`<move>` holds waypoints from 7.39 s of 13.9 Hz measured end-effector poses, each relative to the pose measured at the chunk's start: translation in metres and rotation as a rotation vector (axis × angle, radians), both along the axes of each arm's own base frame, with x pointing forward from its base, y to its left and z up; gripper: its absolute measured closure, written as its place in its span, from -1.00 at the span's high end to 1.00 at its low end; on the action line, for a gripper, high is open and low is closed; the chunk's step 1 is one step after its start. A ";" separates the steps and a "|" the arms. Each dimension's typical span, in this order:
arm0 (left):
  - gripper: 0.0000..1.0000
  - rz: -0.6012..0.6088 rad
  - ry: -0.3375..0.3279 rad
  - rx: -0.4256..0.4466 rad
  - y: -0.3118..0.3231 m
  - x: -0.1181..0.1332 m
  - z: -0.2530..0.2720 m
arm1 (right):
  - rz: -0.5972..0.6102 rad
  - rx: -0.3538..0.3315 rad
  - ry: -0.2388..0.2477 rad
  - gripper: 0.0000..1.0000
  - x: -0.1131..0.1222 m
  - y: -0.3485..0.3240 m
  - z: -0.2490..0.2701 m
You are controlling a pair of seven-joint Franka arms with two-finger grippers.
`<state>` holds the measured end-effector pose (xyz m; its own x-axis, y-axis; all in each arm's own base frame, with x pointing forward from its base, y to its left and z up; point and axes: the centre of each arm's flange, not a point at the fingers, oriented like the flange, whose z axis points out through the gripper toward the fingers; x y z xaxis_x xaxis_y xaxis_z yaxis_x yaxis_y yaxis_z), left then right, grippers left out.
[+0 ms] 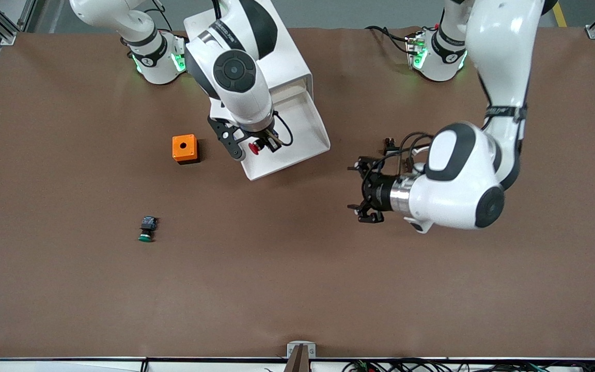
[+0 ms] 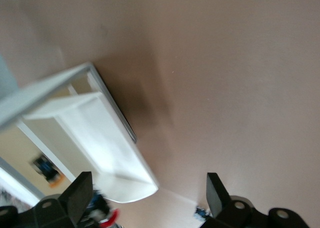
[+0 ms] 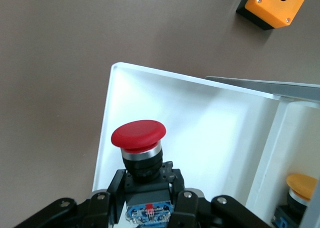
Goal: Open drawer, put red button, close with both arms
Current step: 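Lower the red button into the open drawer and open the right gripper, then withdraw the right gripper while the left gripper moves to the drawer front, then push the drawer closed with the left gripper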
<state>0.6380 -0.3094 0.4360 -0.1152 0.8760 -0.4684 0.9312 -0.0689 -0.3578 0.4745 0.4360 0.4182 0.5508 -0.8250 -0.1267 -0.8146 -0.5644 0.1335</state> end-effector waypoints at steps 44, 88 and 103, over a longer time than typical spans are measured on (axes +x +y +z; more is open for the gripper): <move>1.00 -1.174 -0.613 0.124 -0.097 -0.050 -0.043 | 0.710 0.159 0.004 1.00 0.130 -0.370 0.164; 1.00 -1.223 -0.391 -0.018 -0.290 -0.272 -0.175 | 0.947 0.108 -0.124 1.00 0.088 -0.459 0.198; 1.00 -1.085 -0.446 0.042 -0.259 -0.210 -0.144 | 0.948 0.107 -0.126 1.00 0.088 -0.459 0.199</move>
